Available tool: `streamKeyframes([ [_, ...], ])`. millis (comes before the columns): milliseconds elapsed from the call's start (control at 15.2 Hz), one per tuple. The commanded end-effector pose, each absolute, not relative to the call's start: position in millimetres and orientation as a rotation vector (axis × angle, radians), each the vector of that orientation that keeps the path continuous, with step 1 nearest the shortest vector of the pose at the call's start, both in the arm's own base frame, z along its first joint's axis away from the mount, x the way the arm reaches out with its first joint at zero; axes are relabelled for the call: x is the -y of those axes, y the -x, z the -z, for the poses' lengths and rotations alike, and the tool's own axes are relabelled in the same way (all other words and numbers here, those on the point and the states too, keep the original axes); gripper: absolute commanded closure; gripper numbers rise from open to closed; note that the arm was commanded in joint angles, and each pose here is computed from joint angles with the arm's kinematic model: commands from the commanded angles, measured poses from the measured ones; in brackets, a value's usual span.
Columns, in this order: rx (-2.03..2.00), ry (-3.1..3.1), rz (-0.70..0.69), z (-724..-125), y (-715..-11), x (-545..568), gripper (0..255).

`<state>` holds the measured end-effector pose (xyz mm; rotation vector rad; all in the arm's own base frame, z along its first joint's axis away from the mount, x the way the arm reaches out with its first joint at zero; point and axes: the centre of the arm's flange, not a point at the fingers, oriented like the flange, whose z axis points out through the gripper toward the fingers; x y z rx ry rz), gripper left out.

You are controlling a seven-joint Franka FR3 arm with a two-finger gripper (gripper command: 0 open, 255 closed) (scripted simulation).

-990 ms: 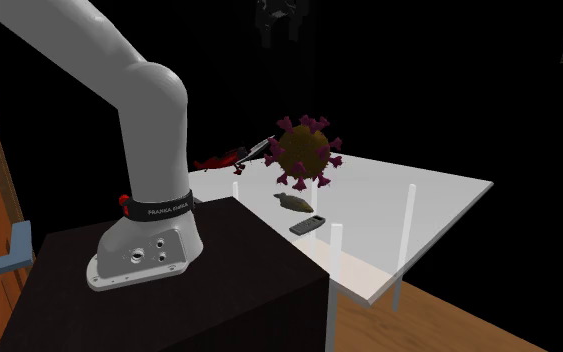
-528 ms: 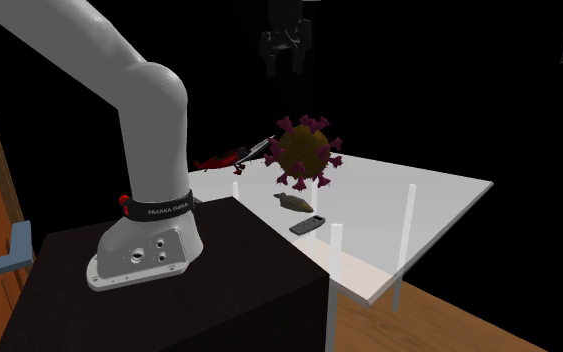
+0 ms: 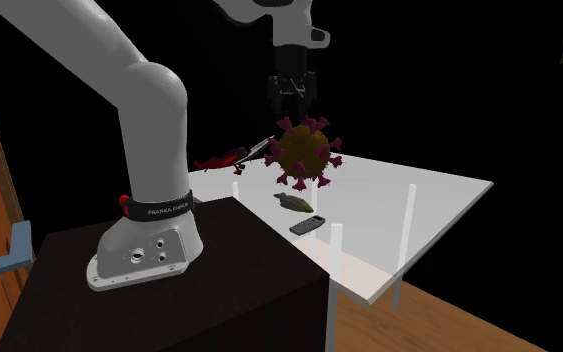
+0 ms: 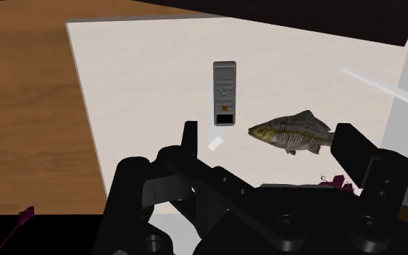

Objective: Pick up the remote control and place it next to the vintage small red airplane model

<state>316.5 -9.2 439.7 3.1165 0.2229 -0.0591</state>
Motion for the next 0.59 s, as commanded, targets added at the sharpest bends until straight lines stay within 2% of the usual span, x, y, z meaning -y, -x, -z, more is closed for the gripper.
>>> streamKeyframes([
  [0, -0.218, -3.120, 0.043, -413, -322, 11, 0],
  [528, -0.198, -3.135, 0.000, -310, -342, 13, 0],
])
